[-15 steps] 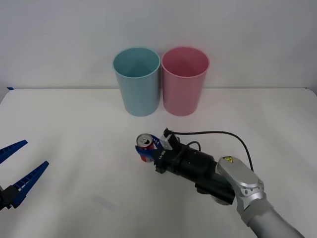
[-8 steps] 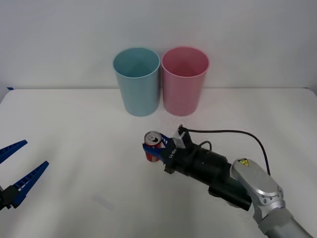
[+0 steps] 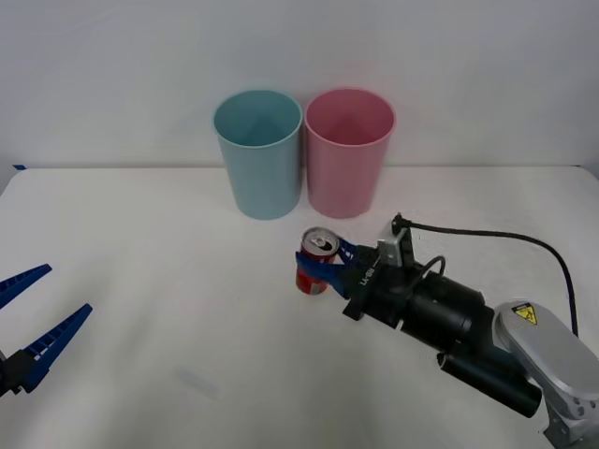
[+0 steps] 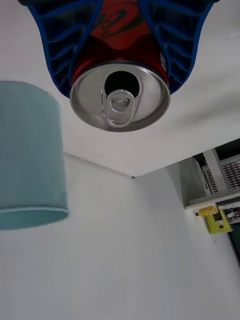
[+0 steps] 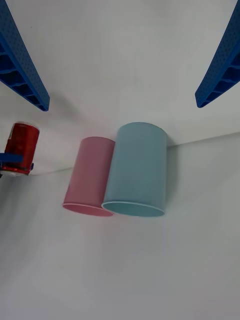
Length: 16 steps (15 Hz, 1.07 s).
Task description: Grasp the object on the table and drop it into the matching bin: aluminum can to the light blue bin, PET bottle to the pink bin.
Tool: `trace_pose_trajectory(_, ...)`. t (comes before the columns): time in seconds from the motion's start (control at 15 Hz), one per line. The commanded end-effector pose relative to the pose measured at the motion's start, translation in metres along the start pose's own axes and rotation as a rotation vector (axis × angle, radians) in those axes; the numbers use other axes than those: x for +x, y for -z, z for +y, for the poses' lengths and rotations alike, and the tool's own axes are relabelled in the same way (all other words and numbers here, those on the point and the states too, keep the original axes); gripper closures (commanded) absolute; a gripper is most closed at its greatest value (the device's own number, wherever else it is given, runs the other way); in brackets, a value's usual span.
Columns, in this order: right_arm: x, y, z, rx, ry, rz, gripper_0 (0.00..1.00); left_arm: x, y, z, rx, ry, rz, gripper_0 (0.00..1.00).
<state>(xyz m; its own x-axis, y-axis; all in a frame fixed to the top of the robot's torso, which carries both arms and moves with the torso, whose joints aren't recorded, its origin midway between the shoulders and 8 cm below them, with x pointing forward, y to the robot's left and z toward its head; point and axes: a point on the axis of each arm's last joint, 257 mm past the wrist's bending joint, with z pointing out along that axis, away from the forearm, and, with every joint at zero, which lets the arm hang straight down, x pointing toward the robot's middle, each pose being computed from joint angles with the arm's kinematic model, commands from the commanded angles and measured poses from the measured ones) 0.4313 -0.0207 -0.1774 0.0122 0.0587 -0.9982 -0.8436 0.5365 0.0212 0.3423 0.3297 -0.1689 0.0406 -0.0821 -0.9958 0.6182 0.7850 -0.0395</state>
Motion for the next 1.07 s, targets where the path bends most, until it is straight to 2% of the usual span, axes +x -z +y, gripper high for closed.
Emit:
trace_pose_trajectory(0.07, -0.032, 0.011, -0.005, 0.013, -0.027, -0.047, 1.0, 0.0, 0.0, 0.0, 0.0, 0.0, 0.0, 0.0)
trace_pose_trajectory(0.53, -0.114, 0.02, -0.024, 0.035, -0.092, -0.157, 1.0, 0.0, 0.0, 0.0, 0.0, 0.0, 0.0, 0.0)
trace_pose_trajectory(0.8, -0.155, 0.01, -0.05, 0.081, -0.057, -0.206, 1.0, 0.0, 0.0, 0.0, 0.0, 0.0, 0.0, 0.0)
trace_pose_trajectory(0.93, -0.168, 0.0, -0.059, 0.071, -0.069, -0.21, 1.0, 0.0, 0.0, 0.0, 0.0, 0.0, 0.0, 0.0)
trace_pose_trajectory(1.07, -0.176, -0.015, -0.076, 0.077, -0.024, -0.194, 1.0, 0.0, 0.0, 0.0, 0.0, 0.0, 0.0, 0.0)
